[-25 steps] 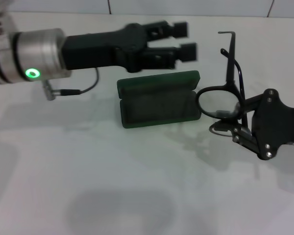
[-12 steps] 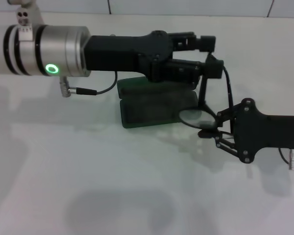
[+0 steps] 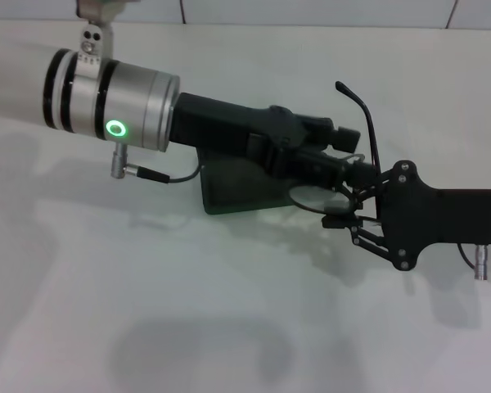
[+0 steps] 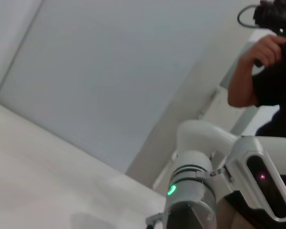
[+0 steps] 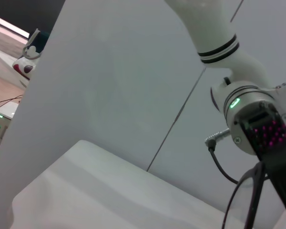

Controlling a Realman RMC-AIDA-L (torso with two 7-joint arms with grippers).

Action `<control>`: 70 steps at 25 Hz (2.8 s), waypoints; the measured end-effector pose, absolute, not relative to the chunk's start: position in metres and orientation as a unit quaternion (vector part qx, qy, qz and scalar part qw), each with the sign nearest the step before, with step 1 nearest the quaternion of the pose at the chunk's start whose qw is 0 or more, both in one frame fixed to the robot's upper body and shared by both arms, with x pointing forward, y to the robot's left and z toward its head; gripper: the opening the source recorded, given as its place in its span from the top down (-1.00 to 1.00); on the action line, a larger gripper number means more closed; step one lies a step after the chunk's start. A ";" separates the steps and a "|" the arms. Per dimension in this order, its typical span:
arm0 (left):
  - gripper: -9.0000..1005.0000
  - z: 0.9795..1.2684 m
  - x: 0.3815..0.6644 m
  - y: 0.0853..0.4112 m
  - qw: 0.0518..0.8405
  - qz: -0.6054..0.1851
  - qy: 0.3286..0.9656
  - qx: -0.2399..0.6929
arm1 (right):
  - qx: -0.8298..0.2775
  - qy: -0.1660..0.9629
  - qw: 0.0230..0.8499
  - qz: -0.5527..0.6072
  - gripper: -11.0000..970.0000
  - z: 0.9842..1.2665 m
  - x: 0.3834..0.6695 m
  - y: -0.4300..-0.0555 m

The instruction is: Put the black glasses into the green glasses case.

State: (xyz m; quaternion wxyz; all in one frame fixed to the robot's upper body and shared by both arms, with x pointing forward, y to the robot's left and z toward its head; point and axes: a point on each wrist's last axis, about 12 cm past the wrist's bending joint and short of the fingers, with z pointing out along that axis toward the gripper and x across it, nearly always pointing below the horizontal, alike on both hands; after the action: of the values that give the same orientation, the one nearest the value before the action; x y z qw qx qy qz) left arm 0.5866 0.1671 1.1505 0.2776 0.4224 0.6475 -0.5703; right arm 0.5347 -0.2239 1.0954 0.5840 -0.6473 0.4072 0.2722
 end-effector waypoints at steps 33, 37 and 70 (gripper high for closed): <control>-0.77 1.133 0.604 0.200 0.340 -0.506 0.717 0.338 | -0.644 0.345 0.620 0.287 0.75 1.103 0.518 -0.232; -0.77 1.117 0.610 0.201 0.350 -0.460 0.751 0.319 | -0.629 0.293 0.646 0.319 0.75 1.114 0.505 -0.235; -0.77 1.126 0.586 0.163 0.406 -0.518 0.613 0.437 | -0.584 0.407 0.600 0.366 0.76 1.087 0.518 -0.206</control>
State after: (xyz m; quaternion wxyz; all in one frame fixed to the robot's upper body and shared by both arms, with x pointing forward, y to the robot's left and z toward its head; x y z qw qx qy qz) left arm 0.5864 0.1626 1.1256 0.4059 0.4371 0.6133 -0.5178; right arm 0.5185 -0.2063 1.0870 0.5996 -0.5842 0.4066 0.3660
